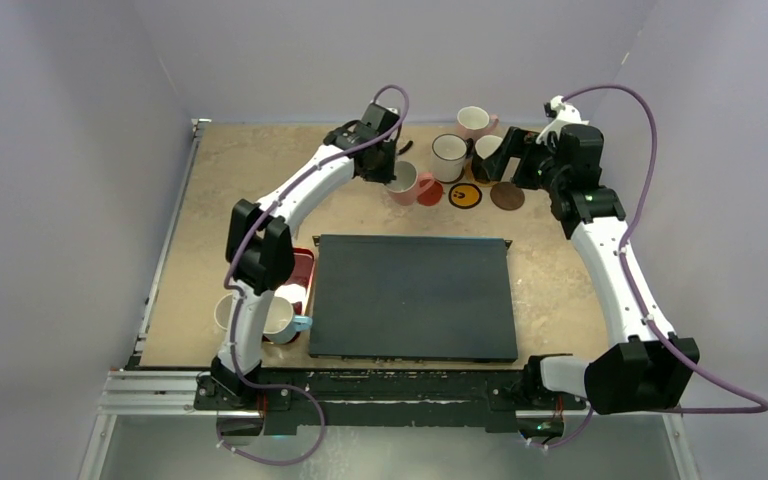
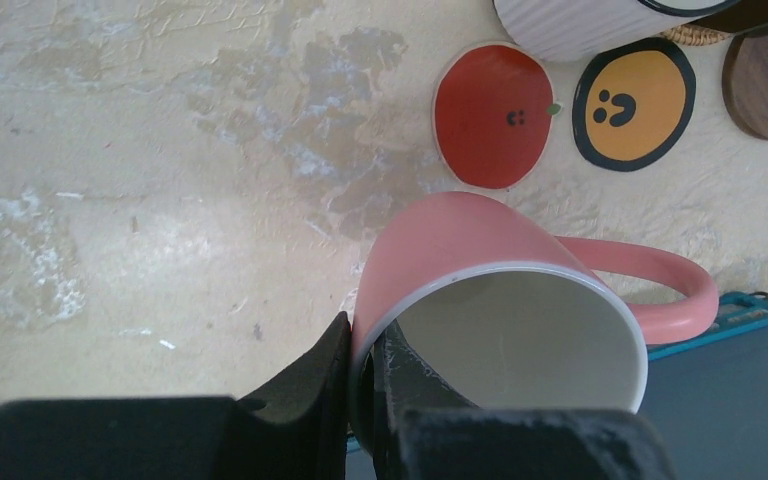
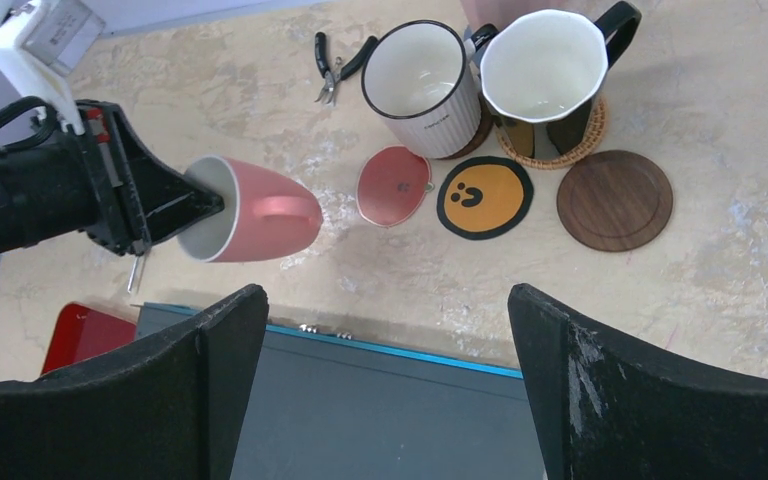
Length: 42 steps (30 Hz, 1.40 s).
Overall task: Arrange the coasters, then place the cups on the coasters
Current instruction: Place the cup on the coaster.
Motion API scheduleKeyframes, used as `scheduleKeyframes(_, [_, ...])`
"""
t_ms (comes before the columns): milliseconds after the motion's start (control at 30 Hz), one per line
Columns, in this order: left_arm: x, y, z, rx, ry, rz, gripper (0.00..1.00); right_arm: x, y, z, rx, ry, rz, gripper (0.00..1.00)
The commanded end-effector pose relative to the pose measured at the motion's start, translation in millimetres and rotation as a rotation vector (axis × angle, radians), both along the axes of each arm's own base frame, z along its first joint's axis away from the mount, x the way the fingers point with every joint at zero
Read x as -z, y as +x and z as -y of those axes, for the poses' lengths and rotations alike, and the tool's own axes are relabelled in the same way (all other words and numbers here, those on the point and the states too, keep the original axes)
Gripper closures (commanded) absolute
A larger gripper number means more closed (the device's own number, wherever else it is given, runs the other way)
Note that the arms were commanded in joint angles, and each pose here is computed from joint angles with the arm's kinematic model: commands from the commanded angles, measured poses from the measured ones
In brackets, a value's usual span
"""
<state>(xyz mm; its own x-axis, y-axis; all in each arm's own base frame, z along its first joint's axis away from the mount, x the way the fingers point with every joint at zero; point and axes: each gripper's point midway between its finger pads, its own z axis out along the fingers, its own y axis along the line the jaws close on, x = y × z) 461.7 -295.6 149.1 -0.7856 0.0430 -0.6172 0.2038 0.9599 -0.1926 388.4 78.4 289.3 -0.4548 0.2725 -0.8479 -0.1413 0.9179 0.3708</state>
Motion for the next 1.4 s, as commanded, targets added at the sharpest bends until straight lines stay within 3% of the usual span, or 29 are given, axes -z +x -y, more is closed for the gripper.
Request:
scheduleKeyframes(0, [-39, 17, 27, 0.033, -0.09, 0.098, 1.0, -28, 0, 4, 0.024, -0.004, 0.07, 0.07])
scheduleKeyframes(400, [-11, 36, 71, 0.079, -0.144, 0.098, 1.0, -32, 7, 6, 0.039, -0.013, 0.065, 0.07])
scheduleKeyframes(1367, [-15, 67, 83, 0.1, -0.15, 0.224, 1.0, -28, 6, 6, 0.041, -0.005, 0.056, 0.07])
